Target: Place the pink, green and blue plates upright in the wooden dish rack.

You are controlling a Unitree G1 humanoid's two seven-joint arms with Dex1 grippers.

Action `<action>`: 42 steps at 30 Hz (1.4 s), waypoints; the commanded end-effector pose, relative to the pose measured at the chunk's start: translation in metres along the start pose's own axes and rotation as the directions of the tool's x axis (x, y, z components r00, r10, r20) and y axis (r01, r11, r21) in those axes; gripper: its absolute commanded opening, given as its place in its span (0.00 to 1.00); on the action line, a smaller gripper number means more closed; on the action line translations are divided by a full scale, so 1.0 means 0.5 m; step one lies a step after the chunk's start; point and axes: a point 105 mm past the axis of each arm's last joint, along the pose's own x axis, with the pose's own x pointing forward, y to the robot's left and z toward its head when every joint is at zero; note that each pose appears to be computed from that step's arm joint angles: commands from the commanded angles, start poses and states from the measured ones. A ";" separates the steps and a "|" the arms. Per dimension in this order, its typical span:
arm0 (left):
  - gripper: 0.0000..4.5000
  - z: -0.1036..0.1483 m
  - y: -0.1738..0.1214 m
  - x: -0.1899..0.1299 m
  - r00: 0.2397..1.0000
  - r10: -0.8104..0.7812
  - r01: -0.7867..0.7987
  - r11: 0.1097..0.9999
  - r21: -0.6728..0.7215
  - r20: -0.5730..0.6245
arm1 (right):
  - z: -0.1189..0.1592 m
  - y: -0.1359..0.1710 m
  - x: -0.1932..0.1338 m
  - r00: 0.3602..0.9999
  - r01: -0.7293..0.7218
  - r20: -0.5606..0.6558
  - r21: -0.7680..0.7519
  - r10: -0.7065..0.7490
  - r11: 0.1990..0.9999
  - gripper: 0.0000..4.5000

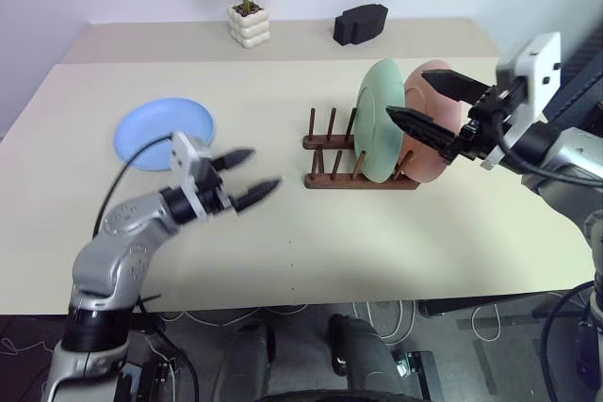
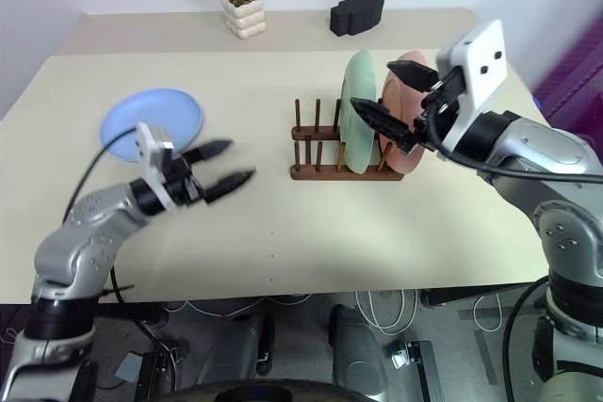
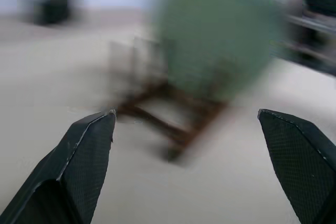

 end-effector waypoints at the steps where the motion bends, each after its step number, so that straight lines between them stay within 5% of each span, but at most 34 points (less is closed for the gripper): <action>1: 1.00 0.045 0.170 -0.037 0.890 0.455 -0.456 0.889 0.051 0.033 | 0.029 0.044 0.036 0.996 -0.072 0.047 -0.172 0.081 0.983 0.84; 5: 1.00 0.051 0.275 -0.083 0.696 0.718 -0.716 0.696 0.056 -0.024 | 0.009 0.074 0.079 0.991 -0.118 0.020 -0.292 0.129 0.949 0.84; 11: 1.00 0.025 0.348 -0.137 0.513 0.843 -0.847 0.528 0.060 -0.163 | -0.010 0.126 0.132 0.975 -0.203 -0.011 -0.445 0.221 0.872 0.84; 17: 1.00 -0.018 0.380 -0.158 0.418 0.856 -0.876 0.469 0.115 -0.304 | -0.016 0.155 0.145 0.963 -0.241 -0.004 -0.466 0.271 0.851 0.84; 24: 1.00 -0.071 0.371 -0.146 0.429 0.805 -0.872 0.487 0.044 -0.410 | -0.016 0.148 0.146 0.970 -0.215 0.000 -0.467 0.243 0.858 0.84; 27: 0.80 -0.082 0.373 -0.151 0.409 0.810 -0.885 0.464 0.032 -0.420 | -0.020 0.145 0.144 0.975 -0.197 0.000 -0.466 0.223 0.862 0.85; 34: 0.00 -0.082 0.374 -0.161 0.395 0.823 -0.899 0.438 0.012 -0.408 | -0.026 0.148 0.146 0.975 -0.197 0.001 -0.460 0.223 0.865 0.85; 38: 0.00 -0.072 0.370 -0.159 0.406 0.828 -0.898 0.440 0.000 -0.387 | -0.031 0.148 0.149 0.973 -0.206 -0.006 -0.463 0.229 0.862 0.85; 42: 0.00 -0.023 0.352 -0.122 0.493 0.813 -0.861 0.506 -0.042 -0.310 | -0.036 0.141 0.153 0.976 -0.197 -0.014 -0.465 0.216 0.863 0.85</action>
